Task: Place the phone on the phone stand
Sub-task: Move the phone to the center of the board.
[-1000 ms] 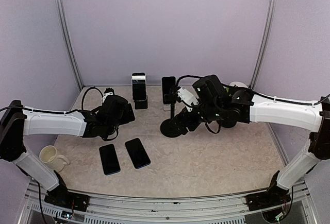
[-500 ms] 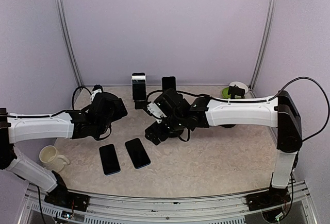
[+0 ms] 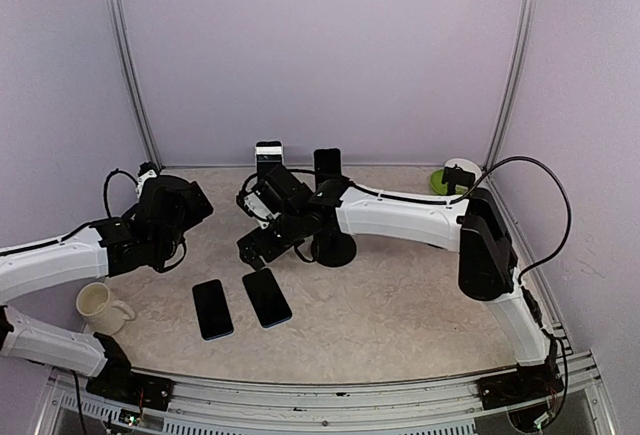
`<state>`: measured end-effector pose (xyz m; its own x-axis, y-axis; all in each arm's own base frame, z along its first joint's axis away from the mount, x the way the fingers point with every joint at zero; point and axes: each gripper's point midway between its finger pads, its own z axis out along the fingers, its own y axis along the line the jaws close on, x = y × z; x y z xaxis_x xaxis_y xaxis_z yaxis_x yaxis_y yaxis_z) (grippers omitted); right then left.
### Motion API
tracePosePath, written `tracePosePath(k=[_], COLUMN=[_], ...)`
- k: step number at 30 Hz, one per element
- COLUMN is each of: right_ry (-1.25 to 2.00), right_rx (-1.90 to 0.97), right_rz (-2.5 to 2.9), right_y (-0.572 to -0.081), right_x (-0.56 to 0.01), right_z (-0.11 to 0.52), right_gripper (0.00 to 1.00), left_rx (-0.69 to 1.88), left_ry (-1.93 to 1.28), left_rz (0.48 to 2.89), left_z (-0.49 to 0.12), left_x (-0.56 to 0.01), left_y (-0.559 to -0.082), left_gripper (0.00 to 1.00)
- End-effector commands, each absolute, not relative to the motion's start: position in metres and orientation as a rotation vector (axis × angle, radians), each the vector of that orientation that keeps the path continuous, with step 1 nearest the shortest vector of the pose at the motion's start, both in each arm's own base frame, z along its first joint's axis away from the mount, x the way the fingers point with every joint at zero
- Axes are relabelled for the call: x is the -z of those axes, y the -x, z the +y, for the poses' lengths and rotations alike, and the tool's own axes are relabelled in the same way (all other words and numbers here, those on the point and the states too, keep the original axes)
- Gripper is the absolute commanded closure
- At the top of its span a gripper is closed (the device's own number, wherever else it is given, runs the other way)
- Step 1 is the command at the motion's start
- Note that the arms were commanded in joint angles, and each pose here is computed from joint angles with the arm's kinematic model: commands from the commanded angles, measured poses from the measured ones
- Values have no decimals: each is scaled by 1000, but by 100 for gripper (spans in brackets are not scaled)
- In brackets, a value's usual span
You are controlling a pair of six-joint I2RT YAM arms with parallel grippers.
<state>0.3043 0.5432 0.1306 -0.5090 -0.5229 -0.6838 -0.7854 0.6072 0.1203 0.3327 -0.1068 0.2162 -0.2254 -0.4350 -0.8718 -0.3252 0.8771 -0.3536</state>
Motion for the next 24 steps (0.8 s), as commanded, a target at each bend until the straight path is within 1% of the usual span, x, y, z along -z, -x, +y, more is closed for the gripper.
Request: tracePosePath(k=[1, 12, 19, 24], right_ry=[1071, 913, 932, 963], right_rx=[-553, -414, -458, -428], right_rz=[2307, 2342, 2348, 2339], right_y=[-296, -321, -308, -301], right_x=[-99, -63, -47, -41], right_z=[551, 546, 556, 561], right_gripper=[0, 0, 0, 0], left_rx=[117, 171, 196, 200], left_ry=[607, 609, 611, 602], left_rz=[1796, 1808, 1802, 1807], left_z=[-93, -91, -89, -91], left_x=[-226, -223, -220, -220], left_y=[-326, -316, -311, -311], left_gripper=[1, 1, 1, 1])
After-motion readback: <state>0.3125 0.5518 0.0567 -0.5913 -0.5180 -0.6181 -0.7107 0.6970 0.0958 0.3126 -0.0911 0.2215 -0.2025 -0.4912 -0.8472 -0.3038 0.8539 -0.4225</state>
